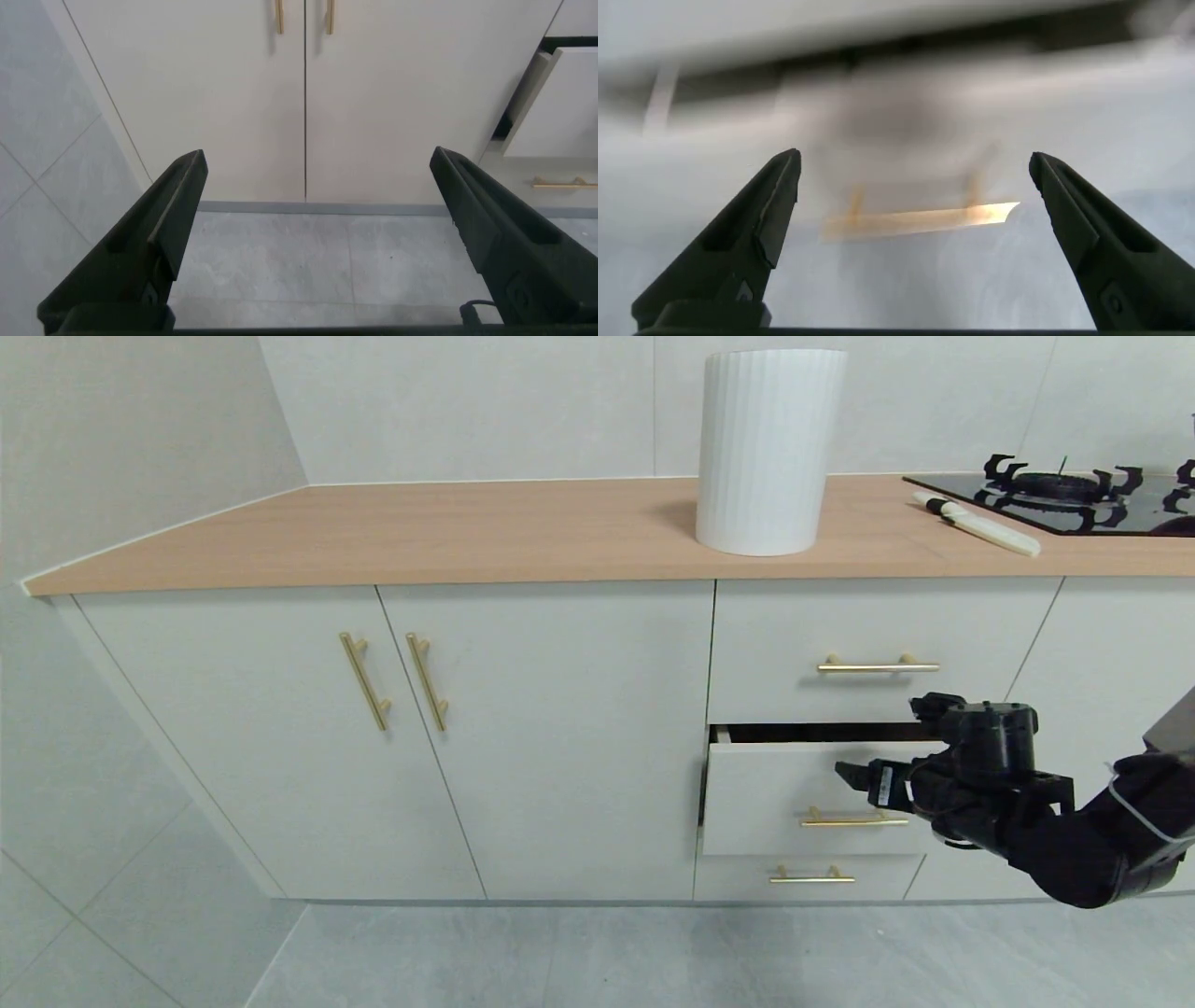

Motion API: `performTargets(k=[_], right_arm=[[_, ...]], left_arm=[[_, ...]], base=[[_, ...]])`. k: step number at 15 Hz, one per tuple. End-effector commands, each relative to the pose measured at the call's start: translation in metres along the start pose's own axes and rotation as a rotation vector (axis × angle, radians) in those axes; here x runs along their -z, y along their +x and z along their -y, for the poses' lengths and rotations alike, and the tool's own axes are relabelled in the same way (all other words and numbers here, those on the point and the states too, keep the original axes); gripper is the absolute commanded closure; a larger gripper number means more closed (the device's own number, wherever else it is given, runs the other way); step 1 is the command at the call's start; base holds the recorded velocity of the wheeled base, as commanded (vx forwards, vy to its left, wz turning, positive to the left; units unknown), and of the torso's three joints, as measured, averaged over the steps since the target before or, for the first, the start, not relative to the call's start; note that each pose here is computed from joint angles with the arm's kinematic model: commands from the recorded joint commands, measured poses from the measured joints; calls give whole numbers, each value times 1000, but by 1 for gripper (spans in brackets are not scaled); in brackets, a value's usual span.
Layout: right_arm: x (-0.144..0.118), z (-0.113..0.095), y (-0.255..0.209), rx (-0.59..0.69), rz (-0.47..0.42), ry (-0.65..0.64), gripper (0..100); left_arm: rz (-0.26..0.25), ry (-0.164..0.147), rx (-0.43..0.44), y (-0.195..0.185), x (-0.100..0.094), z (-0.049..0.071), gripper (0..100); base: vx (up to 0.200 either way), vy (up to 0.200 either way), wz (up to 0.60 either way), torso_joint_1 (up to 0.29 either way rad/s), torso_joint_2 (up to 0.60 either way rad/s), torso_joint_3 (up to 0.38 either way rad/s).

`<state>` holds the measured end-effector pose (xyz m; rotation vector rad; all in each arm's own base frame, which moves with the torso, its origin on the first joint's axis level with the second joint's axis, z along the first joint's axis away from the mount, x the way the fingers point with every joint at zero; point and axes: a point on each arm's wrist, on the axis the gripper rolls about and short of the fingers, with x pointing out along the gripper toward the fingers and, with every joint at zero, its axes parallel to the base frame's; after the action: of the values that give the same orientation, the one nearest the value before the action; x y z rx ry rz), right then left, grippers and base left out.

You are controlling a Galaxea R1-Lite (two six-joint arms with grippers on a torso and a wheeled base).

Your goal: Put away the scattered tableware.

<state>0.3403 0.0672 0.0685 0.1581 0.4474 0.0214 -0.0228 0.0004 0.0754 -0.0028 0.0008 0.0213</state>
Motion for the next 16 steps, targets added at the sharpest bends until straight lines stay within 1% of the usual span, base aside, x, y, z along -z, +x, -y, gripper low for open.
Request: performTargets(k=[1,3,8,16], right_arm=[[15,-5,8,-5,-41,-17,0],[23,-5,22,12,-46,-17,0],[32,-3,45,88,22,-6,0],[20,0,56,125,111,46,0]], left_arm=[[1,0,0,0,0,0,0],[1,1,0,0,0,0,0],[-1,0,0,0,0,0,0],[1,0,0,0,0,0,0]], base=[[0,0,0,0,0,0],[0,0,0,0,0,0],[0,0,0,0,0,0],[0,0,0,0,0,0]])
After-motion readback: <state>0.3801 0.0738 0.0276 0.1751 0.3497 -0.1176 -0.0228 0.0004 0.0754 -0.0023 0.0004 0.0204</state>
